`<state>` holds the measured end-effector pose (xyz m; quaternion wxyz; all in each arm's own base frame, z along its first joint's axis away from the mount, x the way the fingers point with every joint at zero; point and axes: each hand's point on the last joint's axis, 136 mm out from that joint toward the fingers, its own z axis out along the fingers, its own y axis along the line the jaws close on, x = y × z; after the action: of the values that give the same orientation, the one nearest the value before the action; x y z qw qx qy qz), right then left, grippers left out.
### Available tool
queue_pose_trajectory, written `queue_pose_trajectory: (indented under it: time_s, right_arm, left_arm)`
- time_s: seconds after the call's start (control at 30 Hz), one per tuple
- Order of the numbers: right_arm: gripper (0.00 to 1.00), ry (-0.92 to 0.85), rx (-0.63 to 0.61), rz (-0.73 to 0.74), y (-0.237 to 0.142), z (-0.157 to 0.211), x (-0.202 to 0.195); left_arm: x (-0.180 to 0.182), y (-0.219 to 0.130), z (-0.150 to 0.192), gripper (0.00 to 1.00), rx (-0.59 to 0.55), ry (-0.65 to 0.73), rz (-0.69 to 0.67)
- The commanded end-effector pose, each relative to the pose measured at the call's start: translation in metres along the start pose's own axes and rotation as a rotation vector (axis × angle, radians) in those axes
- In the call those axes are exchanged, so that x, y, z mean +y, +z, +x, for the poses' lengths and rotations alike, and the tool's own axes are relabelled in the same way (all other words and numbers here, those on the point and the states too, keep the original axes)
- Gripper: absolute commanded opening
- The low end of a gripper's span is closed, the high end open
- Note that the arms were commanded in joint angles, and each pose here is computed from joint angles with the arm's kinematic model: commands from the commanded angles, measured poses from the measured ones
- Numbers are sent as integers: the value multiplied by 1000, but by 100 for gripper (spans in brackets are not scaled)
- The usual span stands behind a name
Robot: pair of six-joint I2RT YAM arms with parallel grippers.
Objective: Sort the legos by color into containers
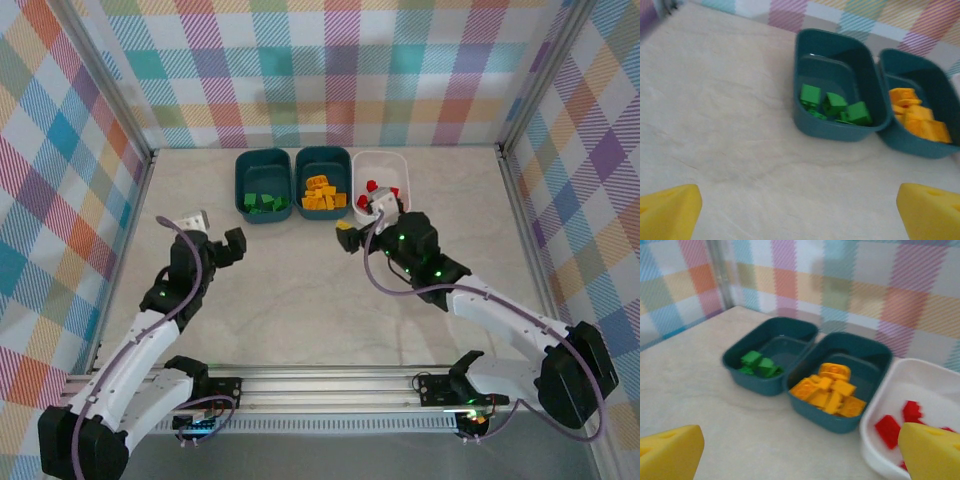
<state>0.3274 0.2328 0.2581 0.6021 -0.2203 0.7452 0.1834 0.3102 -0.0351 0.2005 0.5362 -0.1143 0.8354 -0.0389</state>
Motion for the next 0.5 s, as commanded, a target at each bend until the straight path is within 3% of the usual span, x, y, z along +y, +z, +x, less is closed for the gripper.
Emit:
queue_pose_trajectory:
  time_s: [0.0,0.1,0.27,0.37,0.47]
  right_arm:
    - [100,-18,-20,34,-1,12,-27]
    - [100,0,2,94,0,43,-55]
    - [100,1,32,243,-7,81,-101]
    - [100,-74,97,281,-5,99,-115]
    - [100,-101,76,320,-3,101,-128]
  left_arm:
    - [30,4,-39,100,-229,114,-152]
    - [44,27,-15,100,-156,125,-171]
    - [62,68,26,100,-176,64,-189]
    - [46,96,42,100,-106,112,-75]
    - [26,114,49,100,-27,183,25]
